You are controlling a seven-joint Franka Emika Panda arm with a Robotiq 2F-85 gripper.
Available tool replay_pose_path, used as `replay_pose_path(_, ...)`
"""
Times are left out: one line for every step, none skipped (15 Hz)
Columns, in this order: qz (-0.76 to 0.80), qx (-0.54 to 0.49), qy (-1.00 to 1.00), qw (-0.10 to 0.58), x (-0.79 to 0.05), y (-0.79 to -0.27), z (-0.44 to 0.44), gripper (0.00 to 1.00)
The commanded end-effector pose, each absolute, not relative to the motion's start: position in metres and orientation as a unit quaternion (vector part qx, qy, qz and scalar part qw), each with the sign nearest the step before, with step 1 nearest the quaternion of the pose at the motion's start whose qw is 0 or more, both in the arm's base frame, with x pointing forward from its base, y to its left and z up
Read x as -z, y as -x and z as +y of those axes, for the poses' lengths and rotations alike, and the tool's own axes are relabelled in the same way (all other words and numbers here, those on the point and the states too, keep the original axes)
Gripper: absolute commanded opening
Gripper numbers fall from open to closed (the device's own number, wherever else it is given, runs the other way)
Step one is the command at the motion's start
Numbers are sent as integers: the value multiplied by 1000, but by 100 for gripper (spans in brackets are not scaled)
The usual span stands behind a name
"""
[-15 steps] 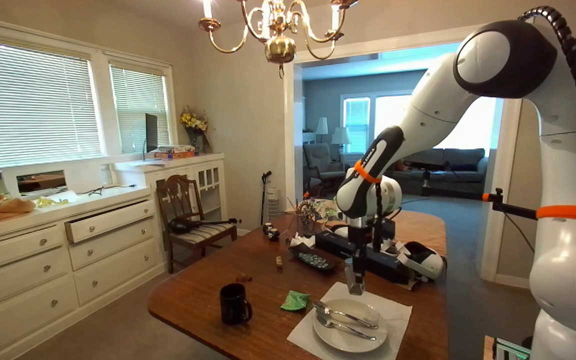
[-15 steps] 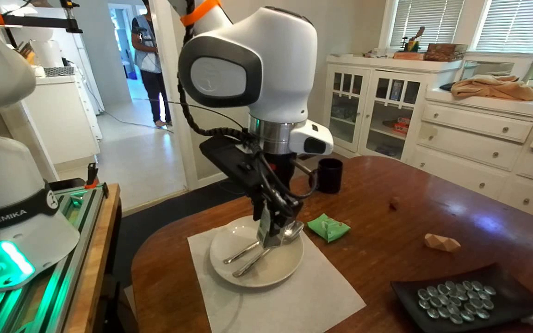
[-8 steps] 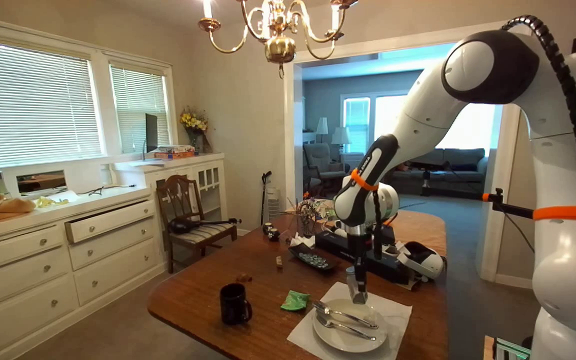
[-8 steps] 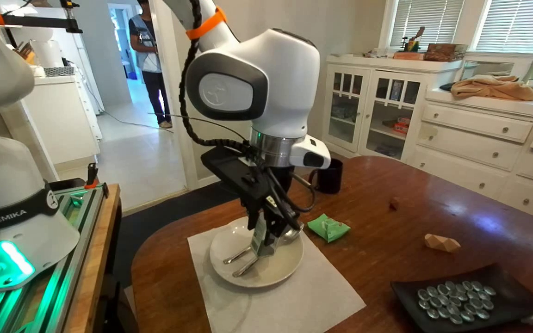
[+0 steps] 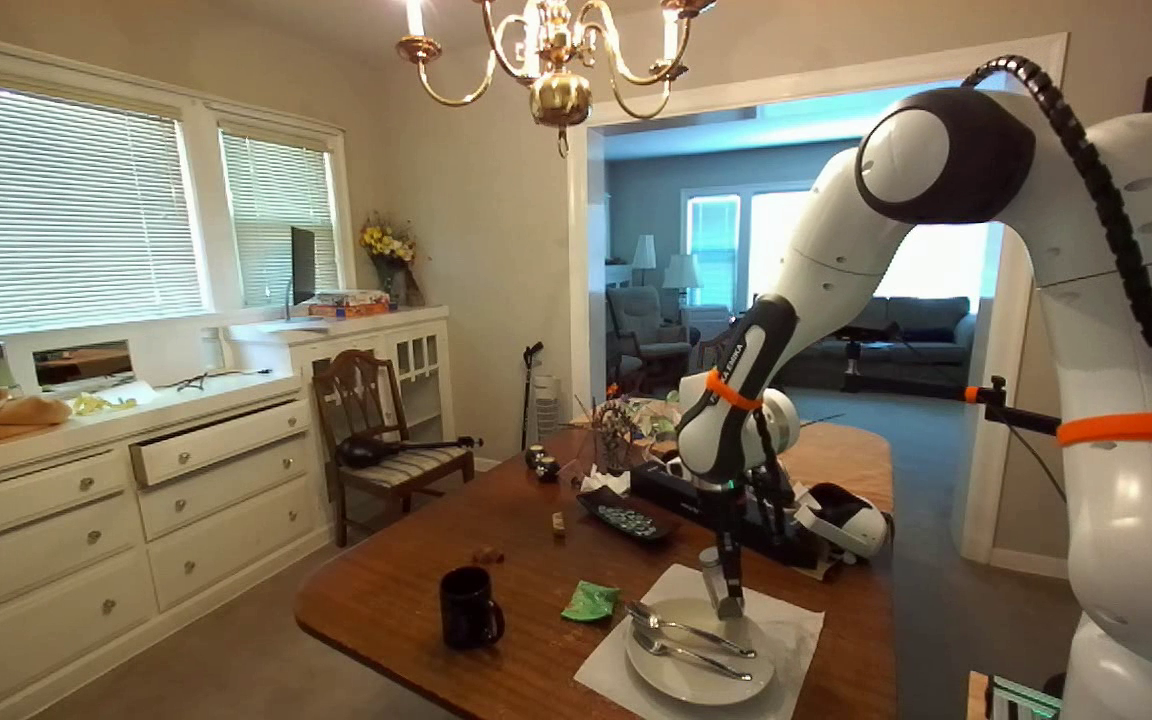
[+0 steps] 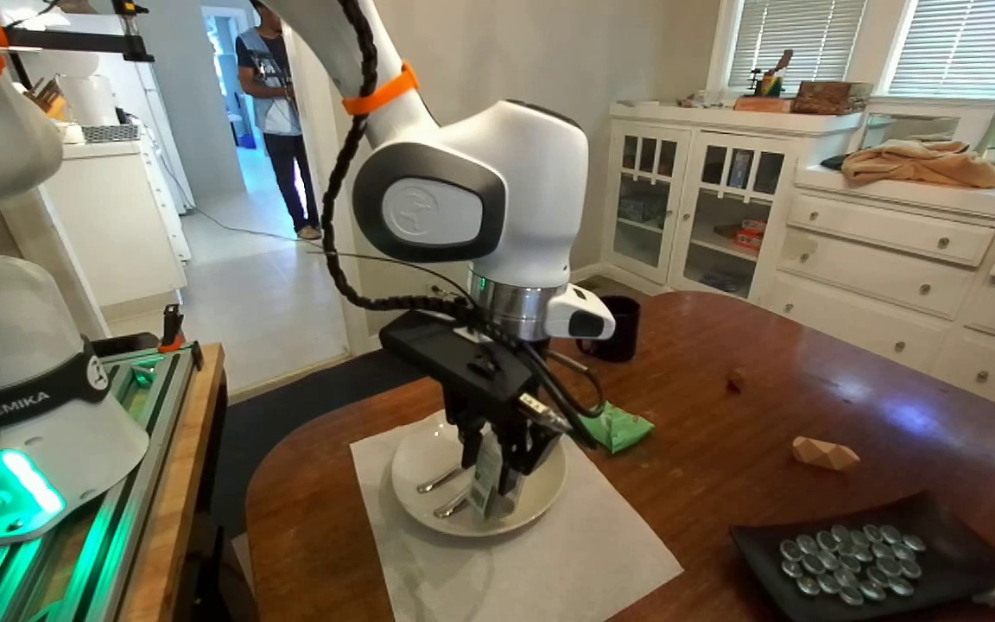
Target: Put the fork, spoon and small bottle on the plate
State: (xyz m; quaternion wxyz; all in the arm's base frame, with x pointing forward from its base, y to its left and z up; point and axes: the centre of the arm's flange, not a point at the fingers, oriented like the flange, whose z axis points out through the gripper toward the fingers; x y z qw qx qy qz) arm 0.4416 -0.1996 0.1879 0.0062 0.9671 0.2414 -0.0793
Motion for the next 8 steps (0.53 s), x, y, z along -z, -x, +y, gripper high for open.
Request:
replay_pose_path(260, 60, -963, 28, -167, -446, -198, 25)
replay_pose_path(261, 53, -964, 29, -163, -446, -196, 25)
replay_pose_path(260, 46, -964, 29, -159, -446, -194, 25)
replay_pose_path(262, 41, -964, 30, -158, -446, -192, 25)
replay_pose_path(266, 34, -963, 32, -156, -446, -191, 25)
replay_pose_path(269, 28, -962, 34, -155, -445, -187, 25)
replay_pose_path(273, 23, -961, 38, -154, -445, -186, 25)
replay_pose_path(278, 15, -960, 39, -154, -445, -184, 25)
